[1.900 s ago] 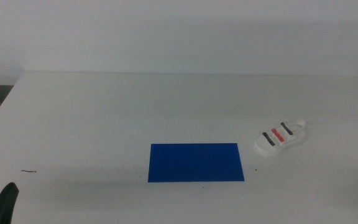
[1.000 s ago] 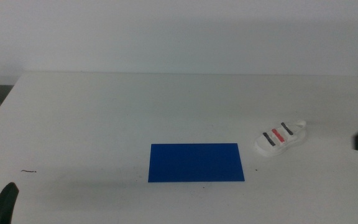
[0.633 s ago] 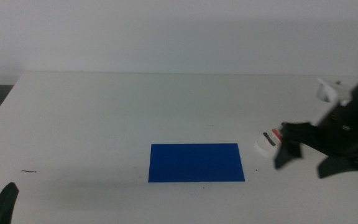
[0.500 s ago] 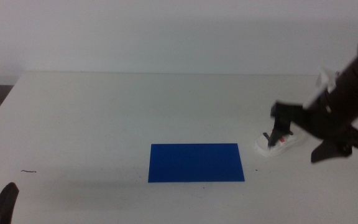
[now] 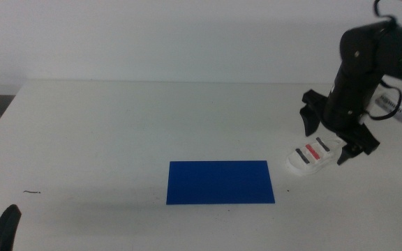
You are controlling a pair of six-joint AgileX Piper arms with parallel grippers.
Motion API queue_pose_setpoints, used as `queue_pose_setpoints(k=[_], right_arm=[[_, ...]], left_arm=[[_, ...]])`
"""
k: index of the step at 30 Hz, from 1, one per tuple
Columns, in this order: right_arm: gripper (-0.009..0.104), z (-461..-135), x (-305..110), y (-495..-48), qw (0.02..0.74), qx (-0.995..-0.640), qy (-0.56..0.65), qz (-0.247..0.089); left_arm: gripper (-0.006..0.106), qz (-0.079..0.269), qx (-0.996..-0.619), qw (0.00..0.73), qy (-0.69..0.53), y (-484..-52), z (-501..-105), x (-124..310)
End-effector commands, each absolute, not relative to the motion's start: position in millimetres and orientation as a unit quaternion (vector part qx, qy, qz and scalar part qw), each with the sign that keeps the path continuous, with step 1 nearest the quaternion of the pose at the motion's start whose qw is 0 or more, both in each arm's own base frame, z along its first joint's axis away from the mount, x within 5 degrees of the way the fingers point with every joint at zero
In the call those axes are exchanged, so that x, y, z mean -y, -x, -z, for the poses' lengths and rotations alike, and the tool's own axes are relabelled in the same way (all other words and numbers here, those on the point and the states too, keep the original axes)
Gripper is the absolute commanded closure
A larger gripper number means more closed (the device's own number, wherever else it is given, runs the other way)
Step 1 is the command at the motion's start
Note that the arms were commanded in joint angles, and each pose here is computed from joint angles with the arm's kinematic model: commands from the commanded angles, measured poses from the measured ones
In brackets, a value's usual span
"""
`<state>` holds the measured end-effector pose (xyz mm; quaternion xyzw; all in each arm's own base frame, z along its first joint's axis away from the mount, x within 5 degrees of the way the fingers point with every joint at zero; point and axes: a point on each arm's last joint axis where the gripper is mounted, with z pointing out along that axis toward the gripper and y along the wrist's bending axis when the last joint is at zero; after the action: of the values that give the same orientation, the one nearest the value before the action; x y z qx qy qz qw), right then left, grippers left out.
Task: Use one arm to grab the shoe from the table and place it on the mat.
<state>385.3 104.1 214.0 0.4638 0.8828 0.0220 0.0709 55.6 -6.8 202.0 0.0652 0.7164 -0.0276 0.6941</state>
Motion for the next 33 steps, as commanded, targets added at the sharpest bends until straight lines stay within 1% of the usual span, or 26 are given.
queue_pose_setpoints(k=[1,3,7,9,11,13,16,17,18,22,23,28,30,33], right_arm=[[0.01,-207,-101,-390,0.078,-0.87,-0.486,-0.003],[0.013,-197,-98,-393,0.074,-0.865,-0.496,0.008],[0.021,-182,-98,-401,0.087,-0.865,-0.495,0.006],[0.027,-175,-98,-404,0.09,-0.861,-0.5,0.007],[0.04,-171,-97,-405,0.091,-0.857,-0.506,0.015],[0.057,-169,-96,-404,0.089,-0.853,-0.514,0.023],[0.087,-168,-95,-402,0.081,-0.844,-0.529,0.032],[0.095,-170,-96,-402,0.082,-0.844,-0.529,0.033],[0.098,-173,-99,-399,0.083,-0.846,-0.525,0.037],[0.098,-197,-117,-386,0.101,-0.861,-0.496,0.045],[0.098,-205,-123,-382,0.108,-0.865,-0.489,0.041],[0.098,-234,-172,-366,0.142,-0.884,-0.446,0.001],[0.097,-237,-194,-362,0.147,-0.89,-0.432,-0.015],[0.094,-236,-224,-357,0.147,-0.897,-0.415,-0.03]], left_arm=[[0.007,0.032,-0.714,0.696,-0.066,-56,-203,7],[0.007,0.032,-0.714,0.696,-0.066,-56,-203,7],[0.007,0.032,-0.714,0.696,-0.066,-56,-203,7],[0.007,0.032,-0.714,0.696,-0.066,-56,-203,7],[0.007,0.032,-0.714,0.696,-0.066,-56,-203,7],[0.007,0.032,-0.714,0.696,-0.066,-56,-203,7],[0.007,0.032,-0.714,0.696,-0.066,-56,-203,7],[0.007,0.032,-0.714,0.696,-0.066,-56,-203,7],[0.007,0.032,-0.714,0.696,-0.066,-56,-203,7],[0.007,0.032,-0.714,0.696,-0.066,-56,-203,7],[0.007,0.032,-0.714,0.696,-0.066,-56,-203,7],[0.007,0.032,-0.714,0.696,-0.066,-56,-203,7],[0.007,0.032,-0.714,0.696,-0.066,-56,-203,7],[0.007,0.032,-0.714,0.696,-0.066,-56,-203,7]])
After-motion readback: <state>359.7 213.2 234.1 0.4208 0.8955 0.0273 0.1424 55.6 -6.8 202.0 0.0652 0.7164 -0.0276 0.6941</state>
